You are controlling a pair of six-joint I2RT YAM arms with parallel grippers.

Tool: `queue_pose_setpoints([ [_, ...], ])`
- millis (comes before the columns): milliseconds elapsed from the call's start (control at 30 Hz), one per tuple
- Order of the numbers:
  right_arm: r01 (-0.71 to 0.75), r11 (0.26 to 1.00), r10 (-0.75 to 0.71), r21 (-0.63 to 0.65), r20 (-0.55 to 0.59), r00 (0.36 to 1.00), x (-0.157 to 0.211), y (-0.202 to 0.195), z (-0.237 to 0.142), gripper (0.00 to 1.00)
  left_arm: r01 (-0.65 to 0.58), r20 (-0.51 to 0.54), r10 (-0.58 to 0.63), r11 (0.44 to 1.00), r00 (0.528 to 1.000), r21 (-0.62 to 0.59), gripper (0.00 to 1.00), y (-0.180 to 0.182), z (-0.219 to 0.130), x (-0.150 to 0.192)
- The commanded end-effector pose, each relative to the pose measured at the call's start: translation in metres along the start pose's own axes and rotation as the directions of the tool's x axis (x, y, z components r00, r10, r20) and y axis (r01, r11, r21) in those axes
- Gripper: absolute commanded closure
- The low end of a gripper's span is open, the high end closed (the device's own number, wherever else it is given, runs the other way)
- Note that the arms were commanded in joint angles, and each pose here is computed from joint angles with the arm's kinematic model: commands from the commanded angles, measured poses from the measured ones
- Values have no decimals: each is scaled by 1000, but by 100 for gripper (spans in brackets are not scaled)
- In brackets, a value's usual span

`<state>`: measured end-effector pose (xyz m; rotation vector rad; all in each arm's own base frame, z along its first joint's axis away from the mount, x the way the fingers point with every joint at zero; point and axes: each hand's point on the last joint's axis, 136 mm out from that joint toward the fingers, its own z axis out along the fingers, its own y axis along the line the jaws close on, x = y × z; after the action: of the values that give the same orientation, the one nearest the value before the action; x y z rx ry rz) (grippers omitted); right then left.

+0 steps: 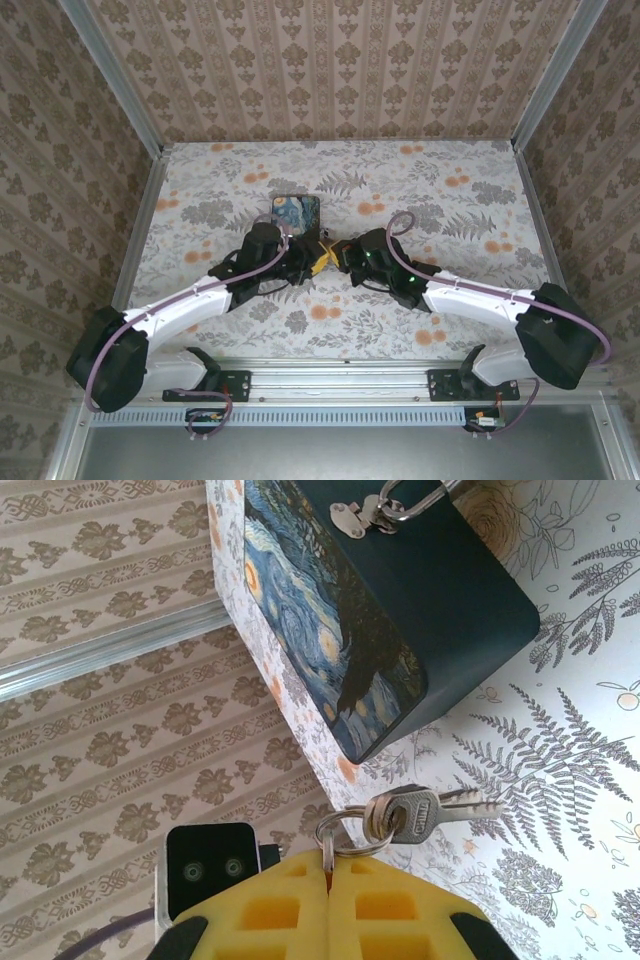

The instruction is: Unlock the padlock with the key

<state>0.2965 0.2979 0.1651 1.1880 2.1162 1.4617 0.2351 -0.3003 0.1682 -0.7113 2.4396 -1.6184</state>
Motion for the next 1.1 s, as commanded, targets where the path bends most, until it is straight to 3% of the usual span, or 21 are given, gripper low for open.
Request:
queue_pose_setpoints([
  [0,-38,998,37,-49,-30,999,8,9,3,100,11,6,-11,1000,1000,26,83,-3,-2,0],
  [333,-21,999,20,-24,-67,998,16,0,8,100,8,51,-9,1000,999,18,99,5,-15,-17],
  [467,-6,1000,5,-13,-82,997,19,-6,5,100,-38,63,36,999,997,25,100,2,-24,-26],
  [533,14,1000,-13,11,-69,998,15,-16,5,92,-100,48,98,994,994,36,100,-3,-28,-29],
  [600,99,995,-97,21,-73,993,10,-15,-4,71,-207,-7,208,977,978,52,100,-10,-33,-25],
  [667,248,962,-239,117,-84,967,-1,-28,-14,53,-323,-66,327,944,943,70,100,-16,-40,-18],
  [767,474,845,-467,248,-89,880,-27,-42,-41,42,-479,-106,485,875,868,74,100,-20,-54,-7],
  [833,629,742,-626,233,-94,774,-42,-37,-54,41,-554,-147,562,827,814,96,100,-24,-61,2],
  [900,762,634,-756,131,-99,647,-45,-22,-62,41,-601,-173,620,784,765,152,100,-30,-65,13],
  [967,861,507,-859,-52,-111,499,-33,-1,-70,41,-643,-196,678,734,708,216,100,-36,-69,27],
  [1067,888,381,-924,-259,-114,364,-16,22,-81,42,-698,-249,742,670,622,252,100,-38,-69,47],
])
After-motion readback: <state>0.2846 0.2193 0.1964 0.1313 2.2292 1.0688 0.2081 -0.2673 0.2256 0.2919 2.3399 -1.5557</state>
